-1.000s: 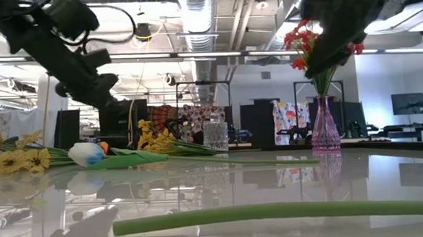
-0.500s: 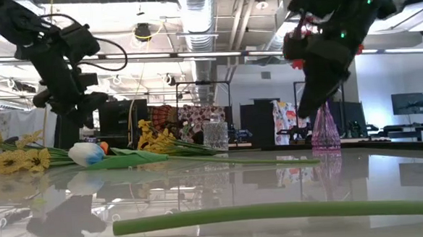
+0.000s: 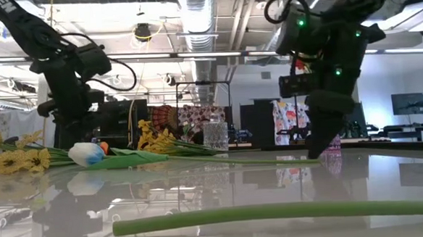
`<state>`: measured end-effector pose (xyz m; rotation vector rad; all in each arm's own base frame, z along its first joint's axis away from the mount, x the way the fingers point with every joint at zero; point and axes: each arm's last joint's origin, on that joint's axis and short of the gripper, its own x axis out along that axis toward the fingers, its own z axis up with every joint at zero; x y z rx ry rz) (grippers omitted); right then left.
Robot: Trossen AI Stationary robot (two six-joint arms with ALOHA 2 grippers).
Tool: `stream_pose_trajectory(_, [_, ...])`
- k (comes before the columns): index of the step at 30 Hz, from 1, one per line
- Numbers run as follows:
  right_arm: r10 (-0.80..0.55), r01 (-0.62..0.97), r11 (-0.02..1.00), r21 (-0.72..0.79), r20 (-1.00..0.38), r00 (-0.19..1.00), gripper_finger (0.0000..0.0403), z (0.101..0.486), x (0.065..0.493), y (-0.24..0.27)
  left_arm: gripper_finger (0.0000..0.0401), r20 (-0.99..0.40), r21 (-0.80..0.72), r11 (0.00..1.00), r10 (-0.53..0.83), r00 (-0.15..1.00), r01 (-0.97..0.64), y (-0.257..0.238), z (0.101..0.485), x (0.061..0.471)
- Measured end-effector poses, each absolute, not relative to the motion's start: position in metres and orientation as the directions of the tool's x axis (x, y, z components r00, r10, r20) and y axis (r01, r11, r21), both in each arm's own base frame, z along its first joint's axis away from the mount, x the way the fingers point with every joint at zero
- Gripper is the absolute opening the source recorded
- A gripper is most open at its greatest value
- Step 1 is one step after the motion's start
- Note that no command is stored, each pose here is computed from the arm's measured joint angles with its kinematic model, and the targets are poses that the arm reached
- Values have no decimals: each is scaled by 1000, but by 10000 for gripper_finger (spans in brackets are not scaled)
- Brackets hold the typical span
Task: Sort flowers into vase by color
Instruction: Put the orange tulip into the purple vase
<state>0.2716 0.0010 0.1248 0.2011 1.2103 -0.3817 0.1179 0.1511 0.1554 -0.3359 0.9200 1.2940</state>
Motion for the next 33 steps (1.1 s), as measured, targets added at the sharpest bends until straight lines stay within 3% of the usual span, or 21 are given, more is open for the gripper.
stream_pose_trajectory(7, [-180, 390, 919, -50, -936, 302, 234, 123, 272, 1, 153, -739, 359, 278, 667, -90, -891, 153, 142, 123])
stream_pose_trajectory(25, [-145, 381, 917, 121, -787, 600, 234, 160, 287, 2, 147, -761, 465, 270, 609, -224, -843, 163, 118, 134])
stream_pose_trajectory(28, [-142, 320, 941, 108, -733, 665, 234, 167, 295, 2, 113, -770, 437, 252, 601, -215, -863, 166, 120, 135])
stream_pose_trajectory(33, [-139, 293, 949, 117, -678, 722, 234, 186, 307, 3, 14, -772, 431, 243, 599, -215, -869, 166, 120, 135])
